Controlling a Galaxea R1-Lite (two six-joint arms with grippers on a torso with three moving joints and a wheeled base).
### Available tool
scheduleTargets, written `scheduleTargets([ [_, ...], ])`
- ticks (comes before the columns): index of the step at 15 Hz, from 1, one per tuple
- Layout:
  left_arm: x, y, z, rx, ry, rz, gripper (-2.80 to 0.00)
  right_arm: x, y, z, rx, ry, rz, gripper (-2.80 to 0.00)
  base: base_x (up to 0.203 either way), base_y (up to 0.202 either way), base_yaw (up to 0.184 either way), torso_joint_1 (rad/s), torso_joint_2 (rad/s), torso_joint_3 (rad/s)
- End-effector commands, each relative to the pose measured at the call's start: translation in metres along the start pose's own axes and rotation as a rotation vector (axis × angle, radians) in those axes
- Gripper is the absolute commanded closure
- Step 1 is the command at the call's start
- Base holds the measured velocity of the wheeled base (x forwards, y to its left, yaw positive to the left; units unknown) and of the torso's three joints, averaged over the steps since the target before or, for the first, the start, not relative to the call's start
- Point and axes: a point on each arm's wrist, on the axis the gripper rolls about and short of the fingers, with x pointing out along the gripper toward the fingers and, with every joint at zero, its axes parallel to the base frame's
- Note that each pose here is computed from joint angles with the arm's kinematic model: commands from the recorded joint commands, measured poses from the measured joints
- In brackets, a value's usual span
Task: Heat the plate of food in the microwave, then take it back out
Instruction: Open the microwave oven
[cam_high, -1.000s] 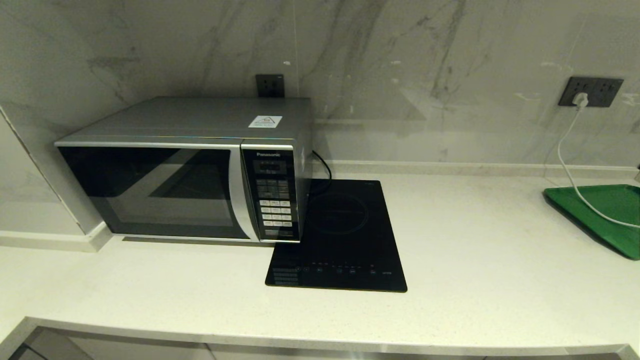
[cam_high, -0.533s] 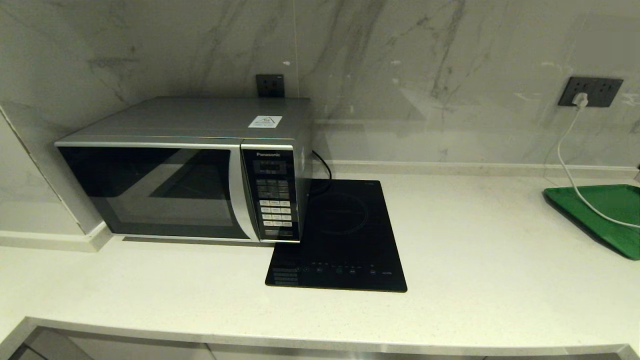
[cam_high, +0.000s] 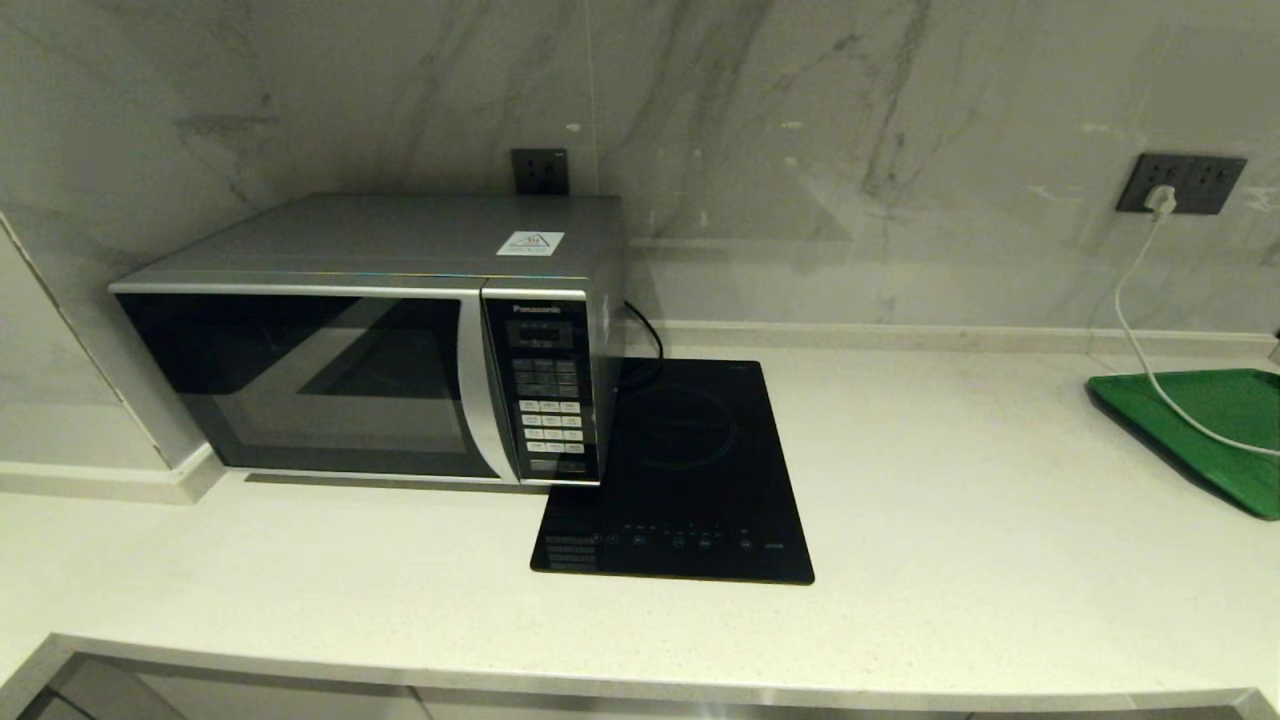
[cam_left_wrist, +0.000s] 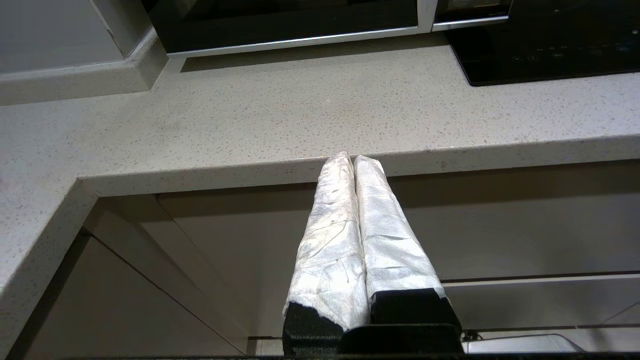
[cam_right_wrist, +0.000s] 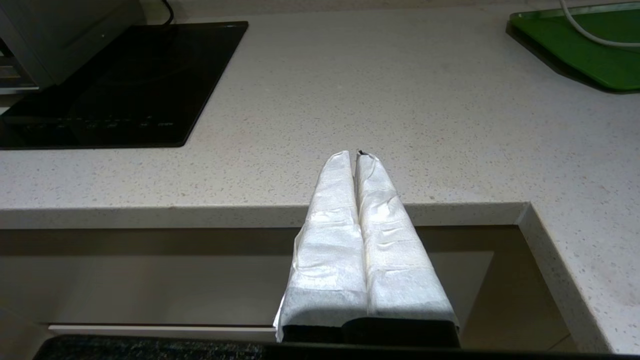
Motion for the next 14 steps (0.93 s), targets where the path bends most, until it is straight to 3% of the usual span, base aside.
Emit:
scheduleTargets([
  [1, -0.004, 0.002, 0.023, 0.014, -0.031, -0.038, 0.0, 0.0, 0.0, 0.0, 0.001, -0.001, 0.001, 0.0, 0.0, 0.0, 0.0, 0.0, 0.0, 0.0],
  [2, -0.002, 0.003, 0.043, 0.016, -0.027, -0.065, 0.0, 0.0, 0.0, 0.0, 0.001, -0.001, 0.001, 0.0, 0.0, 0.0, 0.0, 0.0, 0.0, 0.0],
  [5, 0.006, 0.013, 0.137, 0.011, -0.047, -0.079, 0.0, 0.0, 0.0, 0.0, 0.001, -0.001, 0.001, 0.0, 0.0, 0.0, 0.0, 0.0, 0.0, 0.0],
  [8, 0.06, 0.023, 0.224, -0.047, 0.16, -0.151, 0.0, 0.0, 0.0, 0.0, 0.0, 0.001, 0.0, 0.0, 0.0, 0.0, 0.0, 0.0, 0.0, 0.0],
  [10, 0.107, 0.024, 0.247, -0.151, 0.366, -0.248, 0.0, 0.0, 0.0, 0.0, 0.0, 0.0, 0.001, 0.0, 0.0, 0.0, 0.0, 0.0, 0.0, 0.0],
  [13, 0.17, 0.027, 0.239, -0.298, 0.621, -0.408, 0.0, 0.0, 0.0, 0.0, 0.001, -0.001, 0.001, 0.0, 0.0, 0.0, 0.0, 0.0, 0.0, 0.0],
  [14, 0.184, 0.028, 0.235, -0.314, 0.653, -0.463, -2.8, 0.0, 0.0, 0.0, 0.0, 0.0, 0.001, 0.0, 0.0, 0.0, 0.0, 0.0, 0.0, 0.0],
])
